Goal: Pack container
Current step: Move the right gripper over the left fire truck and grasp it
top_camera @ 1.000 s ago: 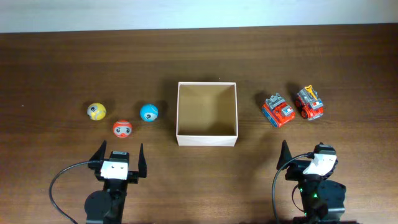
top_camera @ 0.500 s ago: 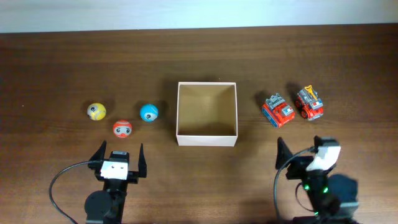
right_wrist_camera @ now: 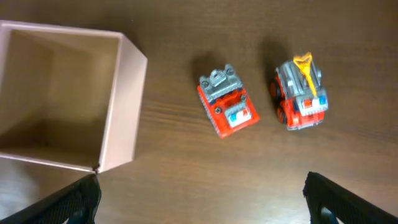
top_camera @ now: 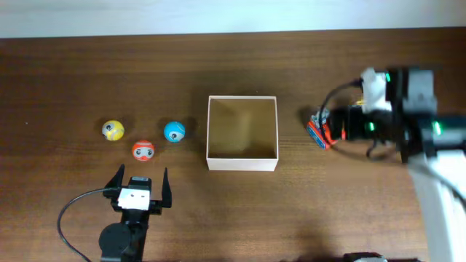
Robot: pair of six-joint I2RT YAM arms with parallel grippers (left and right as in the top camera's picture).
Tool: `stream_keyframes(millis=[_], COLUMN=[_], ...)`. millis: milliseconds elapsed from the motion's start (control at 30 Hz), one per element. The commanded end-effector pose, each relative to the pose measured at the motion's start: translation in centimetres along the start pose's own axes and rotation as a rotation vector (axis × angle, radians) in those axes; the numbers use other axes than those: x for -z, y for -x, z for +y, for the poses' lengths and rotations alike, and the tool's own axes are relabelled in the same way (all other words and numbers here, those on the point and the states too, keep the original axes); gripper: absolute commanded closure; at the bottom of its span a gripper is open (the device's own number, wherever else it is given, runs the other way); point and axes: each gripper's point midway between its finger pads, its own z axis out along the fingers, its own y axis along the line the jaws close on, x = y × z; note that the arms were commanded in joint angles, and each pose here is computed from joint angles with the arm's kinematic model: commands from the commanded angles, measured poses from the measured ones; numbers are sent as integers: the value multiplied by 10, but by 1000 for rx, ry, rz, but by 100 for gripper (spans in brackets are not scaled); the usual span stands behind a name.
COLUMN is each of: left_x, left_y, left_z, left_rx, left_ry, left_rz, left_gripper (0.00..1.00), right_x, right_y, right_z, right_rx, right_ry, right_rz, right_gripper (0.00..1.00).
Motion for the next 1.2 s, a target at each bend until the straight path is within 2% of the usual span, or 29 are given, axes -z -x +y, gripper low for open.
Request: stream_keyframes(millis=[0,167,400,800,1167], left_x=[0,0,0,0,0], left_y=[0,0,0,0,0], left_z=[-1,-1,-1,-1,-1], left_rx=[-12,-12,-12,-12,-12], left_ry=[-5,-5,-5,-5,-5], left_rz=[-5,-5,-5,-5,-5], left_gripper=[1,1,1,1,1], right_x=[-32,-84,-133,-188,-216], right_y=[1,-10,-11,-26,-47], right_z=[-4,-10,-16,-22,-28], right_rx=[182,284,334,343,321], right_ry=[6,40,53,82,99], right_rz=[103,241,297,382,464], right_gripper=[1,1,2,1,1])
